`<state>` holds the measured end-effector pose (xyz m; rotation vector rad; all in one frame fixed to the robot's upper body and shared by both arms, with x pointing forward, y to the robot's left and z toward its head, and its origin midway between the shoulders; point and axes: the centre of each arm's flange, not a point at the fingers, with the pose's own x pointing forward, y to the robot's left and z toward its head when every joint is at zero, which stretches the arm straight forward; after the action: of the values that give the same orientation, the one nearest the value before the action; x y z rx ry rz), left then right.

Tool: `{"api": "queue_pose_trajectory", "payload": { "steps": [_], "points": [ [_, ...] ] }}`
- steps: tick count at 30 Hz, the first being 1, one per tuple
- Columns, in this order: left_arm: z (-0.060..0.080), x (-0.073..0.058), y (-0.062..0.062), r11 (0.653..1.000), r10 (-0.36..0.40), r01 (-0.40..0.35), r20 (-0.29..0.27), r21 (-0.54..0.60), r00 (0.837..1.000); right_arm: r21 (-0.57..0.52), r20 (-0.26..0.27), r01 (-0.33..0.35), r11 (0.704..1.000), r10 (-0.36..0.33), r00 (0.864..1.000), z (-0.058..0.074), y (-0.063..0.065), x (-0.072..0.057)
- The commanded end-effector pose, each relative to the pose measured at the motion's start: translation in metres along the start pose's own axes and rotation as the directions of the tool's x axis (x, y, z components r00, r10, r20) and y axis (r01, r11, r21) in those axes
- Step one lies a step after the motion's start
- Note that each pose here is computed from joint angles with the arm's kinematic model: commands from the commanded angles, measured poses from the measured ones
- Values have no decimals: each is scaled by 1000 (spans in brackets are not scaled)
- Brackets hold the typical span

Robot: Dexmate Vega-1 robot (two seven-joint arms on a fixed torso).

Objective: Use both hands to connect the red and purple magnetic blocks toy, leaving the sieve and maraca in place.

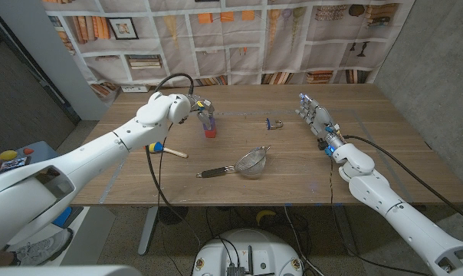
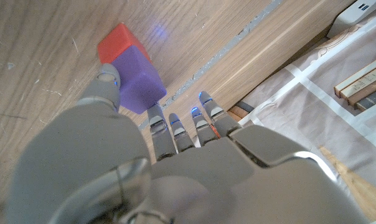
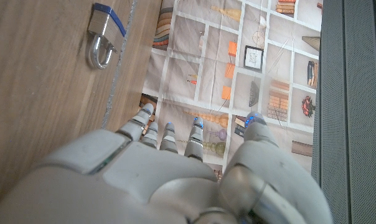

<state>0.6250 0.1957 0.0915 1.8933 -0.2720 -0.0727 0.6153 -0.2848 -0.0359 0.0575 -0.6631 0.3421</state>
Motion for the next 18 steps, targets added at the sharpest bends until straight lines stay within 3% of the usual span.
{"api": "queue_pose_trajectory", "payload": {
  "steps": [1, 18],
  "points": [
    [0, 1, 8, 999, -39, 39, 2, 1, 999, 2, -4, 0, 1000, 0, 1000, -1, -1, 3],
    [6, -4, 12, 999, -36, 36, 0, 29, 999, 9, -5, 15, 1000, -15, 1000, -3, -3, -2]
  ]
}}
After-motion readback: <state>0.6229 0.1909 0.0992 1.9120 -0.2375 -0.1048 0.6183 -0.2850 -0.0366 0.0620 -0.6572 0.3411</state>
